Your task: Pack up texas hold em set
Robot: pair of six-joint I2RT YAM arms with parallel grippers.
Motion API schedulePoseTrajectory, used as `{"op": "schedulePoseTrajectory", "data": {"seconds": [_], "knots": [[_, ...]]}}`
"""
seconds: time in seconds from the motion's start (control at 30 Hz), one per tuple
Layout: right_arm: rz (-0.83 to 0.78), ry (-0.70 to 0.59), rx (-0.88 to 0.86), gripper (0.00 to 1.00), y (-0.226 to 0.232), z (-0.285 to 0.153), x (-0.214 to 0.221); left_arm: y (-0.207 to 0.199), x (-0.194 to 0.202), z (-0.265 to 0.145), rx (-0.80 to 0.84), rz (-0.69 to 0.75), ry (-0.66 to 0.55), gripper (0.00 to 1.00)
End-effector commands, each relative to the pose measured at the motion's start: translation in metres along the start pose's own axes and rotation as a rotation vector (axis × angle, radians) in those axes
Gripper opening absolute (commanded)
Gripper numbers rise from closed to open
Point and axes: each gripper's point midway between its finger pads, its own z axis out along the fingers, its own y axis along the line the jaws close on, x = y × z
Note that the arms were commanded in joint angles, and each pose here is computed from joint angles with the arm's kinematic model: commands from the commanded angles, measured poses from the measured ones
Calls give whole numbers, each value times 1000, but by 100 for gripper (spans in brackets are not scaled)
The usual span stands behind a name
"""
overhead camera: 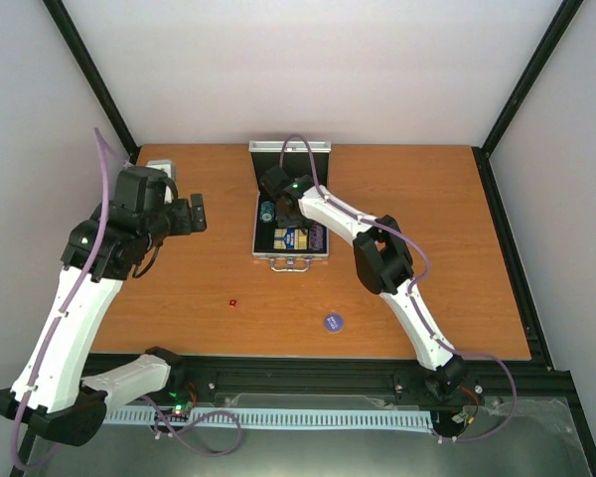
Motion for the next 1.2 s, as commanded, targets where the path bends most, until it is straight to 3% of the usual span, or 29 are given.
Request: {"op": "schedulePoseTrajectory", "data": {"seconds": [0.0,0.57,1.0,1.17], "knots": [[16,39,29,5,-12,23,9,-3,-5,2,5,-7,-17,100],[56,89,41,5,-18,14,25,-2,-6,-1,6,-8,-27,100],[151,134,28,12,-16,12,36,-1,-5,-4,10,-13,-28,100],[164,130,11,42,-13,11,36,-1,-5,-5,10,-12,-31,100]]}}
